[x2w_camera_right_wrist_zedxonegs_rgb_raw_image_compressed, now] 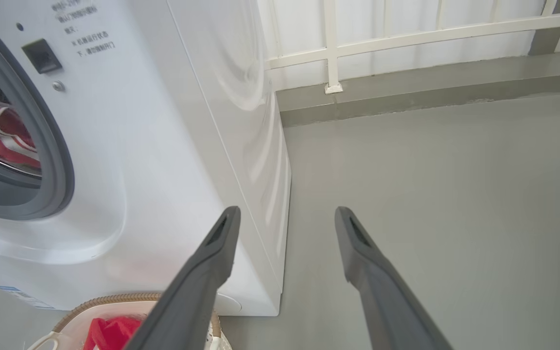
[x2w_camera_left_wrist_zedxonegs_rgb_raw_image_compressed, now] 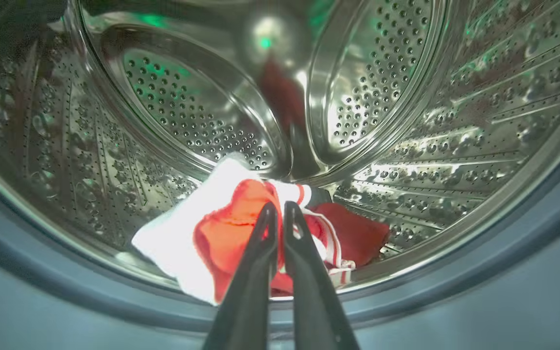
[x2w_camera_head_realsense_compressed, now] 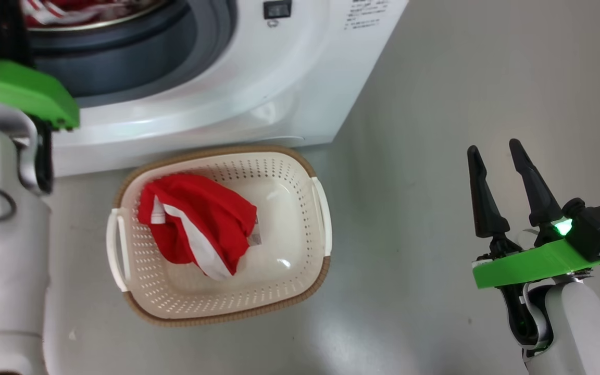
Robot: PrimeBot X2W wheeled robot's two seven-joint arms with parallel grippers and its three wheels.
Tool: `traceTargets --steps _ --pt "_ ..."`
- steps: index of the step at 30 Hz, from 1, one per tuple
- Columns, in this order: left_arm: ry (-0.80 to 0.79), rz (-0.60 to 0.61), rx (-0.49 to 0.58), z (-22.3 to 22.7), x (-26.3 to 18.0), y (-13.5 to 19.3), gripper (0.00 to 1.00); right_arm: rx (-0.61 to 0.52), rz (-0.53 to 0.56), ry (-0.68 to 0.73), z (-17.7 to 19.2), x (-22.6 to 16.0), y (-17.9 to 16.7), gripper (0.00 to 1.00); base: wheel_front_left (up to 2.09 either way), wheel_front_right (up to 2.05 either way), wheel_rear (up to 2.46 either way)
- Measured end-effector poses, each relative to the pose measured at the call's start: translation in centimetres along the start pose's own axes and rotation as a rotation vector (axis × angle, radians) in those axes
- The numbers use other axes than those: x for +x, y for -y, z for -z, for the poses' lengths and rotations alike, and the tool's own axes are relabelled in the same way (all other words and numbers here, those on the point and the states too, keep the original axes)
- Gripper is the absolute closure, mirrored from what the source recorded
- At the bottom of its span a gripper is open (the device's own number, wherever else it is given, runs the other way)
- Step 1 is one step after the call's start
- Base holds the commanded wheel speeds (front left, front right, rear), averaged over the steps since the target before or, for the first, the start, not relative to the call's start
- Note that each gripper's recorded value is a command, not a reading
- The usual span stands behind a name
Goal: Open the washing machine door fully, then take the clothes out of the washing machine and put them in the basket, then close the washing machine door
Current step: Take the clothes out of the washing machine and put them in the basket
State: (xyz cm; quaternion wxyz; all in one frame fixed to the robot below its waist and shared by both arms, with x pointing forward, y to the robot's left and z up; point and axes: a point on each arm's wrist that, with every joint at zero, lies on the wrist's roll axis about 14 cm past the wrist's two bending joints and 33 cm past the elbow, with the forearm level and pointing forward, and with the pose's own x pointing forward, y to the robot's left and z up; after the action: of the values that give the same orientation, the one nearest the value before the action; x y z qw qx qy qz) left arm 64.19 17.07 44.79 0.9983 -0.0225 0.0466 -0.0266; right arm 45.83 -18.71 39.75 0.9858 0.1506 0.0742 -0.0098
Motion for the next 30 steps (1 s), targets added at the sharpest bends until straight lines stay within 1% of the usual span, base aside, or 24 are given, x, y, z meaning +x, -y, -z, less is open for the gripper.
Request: traceTargets --steps 11,18,30 --pt "0.164 0.015 -0.080 -4.1 -5.8 0.9 1.00 -0.019 -0.014 0.013 -1.0 -1.5 -0.7 0.00 0.00 0.00 0.00" --pt "0.243 0.017 -0.091 -6.0 -8.9 0.7 1.00 -0.014 -0.032 0.016 -1.1 -1.8 -1.4 0.00 0.00 0.00 0.00" --pt "0.340 0.022 -0.098 -8.0 -11.9 0.6 1.00 -0.016 -0.044 0.010 -0.8 -1.6 -1.9 0.00 0.00 0.00 0.00"
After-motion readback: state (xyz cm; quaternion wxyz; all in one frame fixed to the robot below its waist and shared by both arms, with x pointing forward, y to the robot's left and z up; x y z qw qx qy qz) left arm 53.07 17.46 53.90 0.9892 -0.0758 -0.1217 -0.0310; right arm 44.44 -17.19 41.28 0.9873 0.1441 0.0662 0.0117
